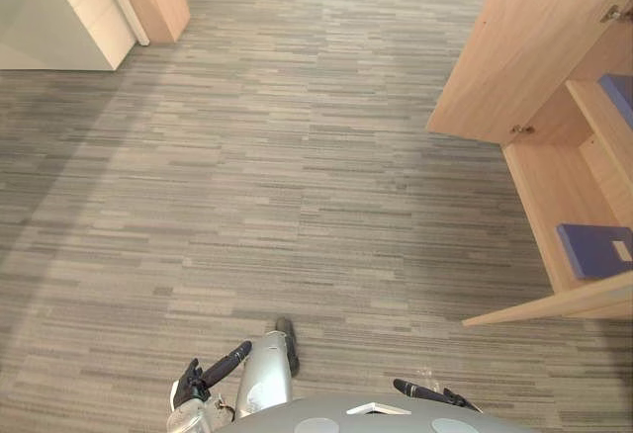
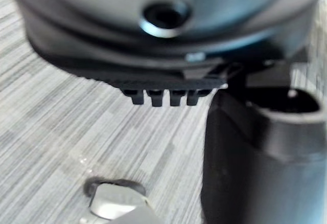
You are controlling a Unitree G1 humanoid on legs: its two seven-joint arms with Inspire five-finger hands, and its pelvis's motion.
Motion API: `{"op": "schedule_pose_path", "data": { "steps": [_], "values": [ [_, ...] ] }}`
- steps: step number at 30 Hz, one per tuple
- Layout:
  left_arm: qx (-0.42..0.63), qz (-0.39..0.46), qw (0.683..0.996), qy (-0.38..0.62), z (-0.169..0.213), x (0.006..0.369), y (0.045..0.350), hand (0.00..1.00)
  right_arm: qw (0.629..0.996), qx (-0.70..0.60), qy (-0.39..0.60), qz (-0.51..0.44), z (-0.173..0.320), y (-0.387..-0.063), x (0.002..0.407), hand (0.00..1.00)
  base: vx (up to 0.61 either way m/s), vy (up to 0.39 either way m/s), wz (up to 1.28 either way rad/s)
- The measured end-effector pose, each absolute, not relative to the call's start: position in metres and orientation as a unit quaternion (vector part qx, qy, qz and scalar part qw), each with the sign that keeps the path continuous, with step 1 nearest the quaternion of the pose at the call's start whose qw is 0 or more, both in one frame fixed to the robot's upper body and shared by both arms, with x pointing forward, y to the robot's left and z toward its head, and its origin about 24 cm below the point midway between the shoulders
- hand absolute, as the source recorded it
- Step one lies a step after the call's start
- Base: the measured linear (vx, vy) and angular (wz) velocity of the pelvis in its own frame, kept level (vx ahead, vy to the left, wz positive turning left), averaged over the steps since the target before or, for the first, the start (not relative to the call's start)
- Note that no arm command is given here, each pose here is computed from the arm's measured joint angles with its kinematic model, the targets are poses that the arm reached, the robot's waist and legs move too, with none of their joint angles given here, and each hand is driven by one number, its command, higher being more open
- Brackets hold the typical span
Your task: Walk over to the cabinet, pick up the folder, carry it to the office cabinet, place the folder inside the office cabinet, then close the office cabinet door
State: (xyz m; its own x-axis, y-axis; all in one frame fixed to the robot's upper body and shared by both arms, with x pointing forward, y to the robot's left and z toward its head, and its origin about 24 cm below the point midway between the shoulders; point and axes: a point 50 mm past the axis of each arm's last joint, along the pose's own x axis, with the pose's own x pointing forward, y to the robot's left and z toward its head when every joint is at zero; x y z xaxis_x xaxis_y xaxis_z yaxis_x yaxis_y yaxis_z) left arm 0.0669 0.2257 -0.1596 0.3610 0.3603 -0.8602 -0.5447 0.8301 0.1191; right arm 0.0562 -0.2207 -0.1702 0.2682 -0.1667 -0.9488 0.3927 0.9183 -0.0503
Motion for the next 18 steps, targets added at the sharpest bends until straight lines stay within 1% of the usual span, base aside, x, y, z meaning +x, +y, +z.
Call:
{"op": "schedule_pose_path", "data": {
  "steps": [1, 3, 7, 9, 11, 14, 18],
  "values": [
    [-0.093, 0.275, 0.819, 0.496, -0.16, 0.066, 0.225, 1.0, 0.79, 0.1, 0.578, -0.177, -0.17, -0.22, 0.057, 1.0, 0.44, 0.228, -0.04],
    [-0.099, 0.278, 0.807, 0.511, -0.163, 0.058, 0.224, 1.0, 0.789, 0.106, 0.582, -0.168, -0.172, -0.215, 0.057, 1.0, 0.37, 0.228, -0.16],
    [-0.104, 0.283, 0.765, 0.569, -0.17, 0.013, 0.218, 1.0, 0.795, 0.121, 0.573, -0.16, -0.171, -0.216, 0.062, 1.0, 0.4, 0.223, -0.33],
    [-0.103, 0.285, 0.754, 0.582, -0.171, 0.002, 0.218, 1.0, 0.801, 0.12, 0.565, -0.159, -0.169, -0.217, 0.071, 1.0, 0.35, 0.155, -0.2],
    [-0.096, 0.27, 0.75, 0.595, -0.172, -0.002, 0.215, 1.0, 0.808, 0.12, 0.554, -0.161, -0.167, -0.217, 0.082, 1.0, 0.31, 0.082, -0.18],
    [-0.094, 0.25, 0.755, 0.598, -0.173, 0.002, 0.21, 1.0, 0.817, 0.13, 0.534, -0.173, -0.164, -0.219, 0.095, 1.0, 0.24, -0.011, 0.02],
    [-0.099, 0.254, 0.757, 0.593, -0.174, 0.008, 0.209, 1.0, 0.817, 0.169, 0.512, -0.203, -0.162, -0.216, 0.103, 1.0, 0.24, -0.139, -0.03]
  ]
}}
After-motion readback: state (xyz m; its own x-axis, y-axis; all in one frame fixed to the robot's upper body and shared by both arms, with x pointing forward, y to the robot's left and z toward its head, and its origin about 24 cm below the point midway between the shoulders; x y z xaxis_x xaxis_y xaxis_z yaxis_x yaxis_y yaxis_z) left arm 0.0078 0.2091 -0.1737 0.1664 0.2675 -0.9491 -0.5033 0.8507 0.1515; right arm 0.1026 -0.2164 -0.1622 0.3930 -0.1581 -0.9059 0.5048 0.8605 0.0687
